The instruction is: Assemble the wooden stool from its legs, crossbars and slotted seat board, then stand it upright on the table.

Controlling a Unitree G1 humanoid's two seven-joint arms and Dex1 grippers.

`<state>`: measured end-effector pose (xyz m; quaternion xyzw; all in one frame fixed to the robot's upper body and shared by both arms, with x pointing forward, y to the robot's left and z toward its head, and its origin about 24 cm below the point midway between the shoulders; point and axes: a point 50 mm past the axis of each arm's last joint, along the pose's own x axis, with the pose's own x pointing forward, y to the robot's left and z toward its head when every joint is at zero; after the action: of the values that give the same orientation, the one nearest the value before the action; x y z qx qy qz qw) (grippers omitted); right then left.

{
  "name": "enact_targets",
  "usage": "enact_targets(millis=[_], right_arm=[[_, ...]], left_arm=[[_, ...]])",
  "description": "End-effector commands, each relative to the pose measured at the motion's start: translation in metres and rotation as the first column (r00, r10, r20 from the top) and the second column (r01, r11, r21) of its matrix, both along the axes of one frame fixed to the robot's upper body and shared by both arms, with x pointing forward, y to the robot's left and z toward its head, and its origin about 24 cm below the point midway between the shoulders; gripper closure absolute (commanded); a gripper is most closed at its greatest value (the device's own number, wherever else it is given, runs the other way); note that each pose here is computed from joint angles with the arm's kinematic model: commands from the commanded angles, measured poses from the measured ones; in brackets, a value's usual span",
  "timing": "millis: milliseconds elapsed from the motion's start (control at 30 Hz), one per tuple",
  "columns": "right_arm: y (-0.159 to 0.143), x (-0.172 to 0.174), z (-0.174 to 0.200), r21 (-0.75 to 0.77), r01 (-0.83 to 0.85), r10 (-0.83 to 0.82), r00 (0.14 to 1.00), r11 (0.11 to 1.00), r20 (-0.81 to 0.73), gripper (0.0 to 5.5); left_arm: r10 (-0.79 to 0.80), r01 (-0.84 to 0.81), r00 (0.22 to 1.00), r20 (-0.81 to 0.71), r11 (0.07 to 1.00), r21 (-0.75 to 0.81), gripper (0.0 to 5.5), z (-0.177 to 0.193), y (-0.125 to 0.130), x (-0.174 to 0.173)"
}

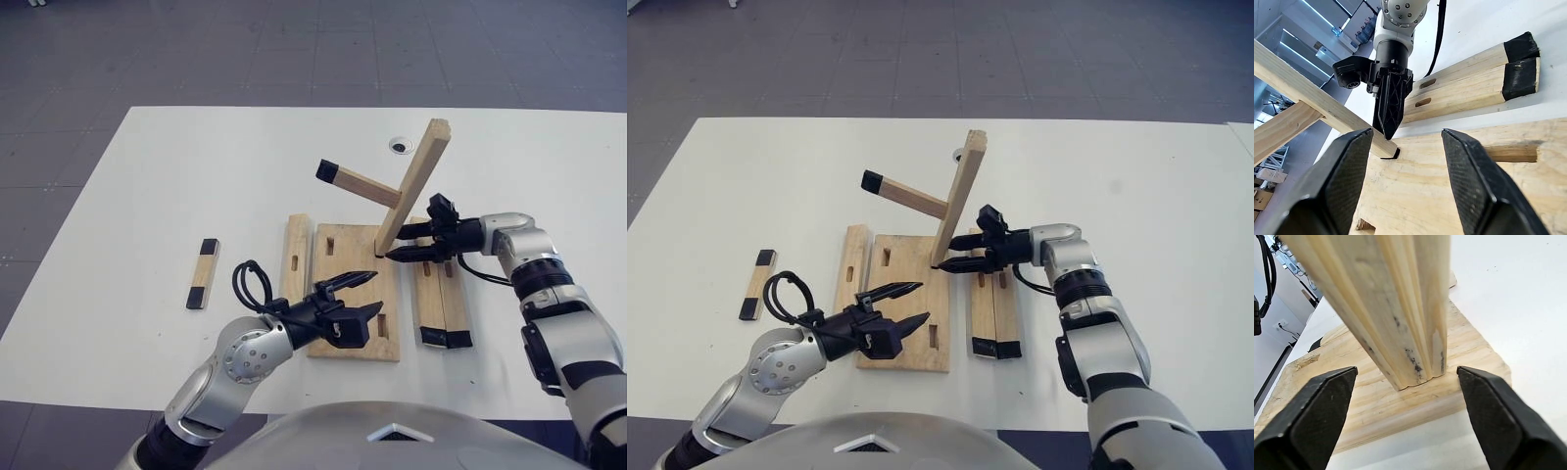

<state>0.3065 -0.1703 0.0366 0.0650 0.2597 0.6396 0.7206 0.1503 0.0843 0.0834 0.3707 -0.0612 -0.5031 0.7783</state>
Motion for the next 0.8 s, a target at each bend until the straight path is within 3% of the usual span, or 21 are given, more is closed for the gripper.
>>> enact_targets(millis=[33, 233, 633, 800], right_arm=[[-0.008, 0.004, 0.009, -0.027, 0.035, -0.034, 0.999, 0.999, 0.040, 0.98], [-0.024, 0.002, 0.051, 0.059, 0.051, -0.060, 0.983, 0.997, 0.173, 0.02], [-0.081, -0.037, 0.096, 0.012, 0.200, -0.183, 0.866, 0.980, 0.466, 0.02], [-0.090, -0.053, 0.151, 0.258, 0.314, -0.406, 0.702, 0.914, 0.585, 0.02]], left_arm=[[0.013, -0.013, 1.000, 0.000, 1.000, 0.022, 2.90, -0.002, 0.004, 0.001], [0.054, -0.056, 0.998, 0.020, 0.994, 0.098, 2.90, -0.010, 0.016, 0.014], [0.063, -0.067, 0.997, 0.033, 0.986, 0.154, 2.90, -0.017, 0.024, 0.024], [0.056, -0.055, 0.998, -0.004, 0.988, 0.147, 2.90, -0.021, 0.022, 0.022]])
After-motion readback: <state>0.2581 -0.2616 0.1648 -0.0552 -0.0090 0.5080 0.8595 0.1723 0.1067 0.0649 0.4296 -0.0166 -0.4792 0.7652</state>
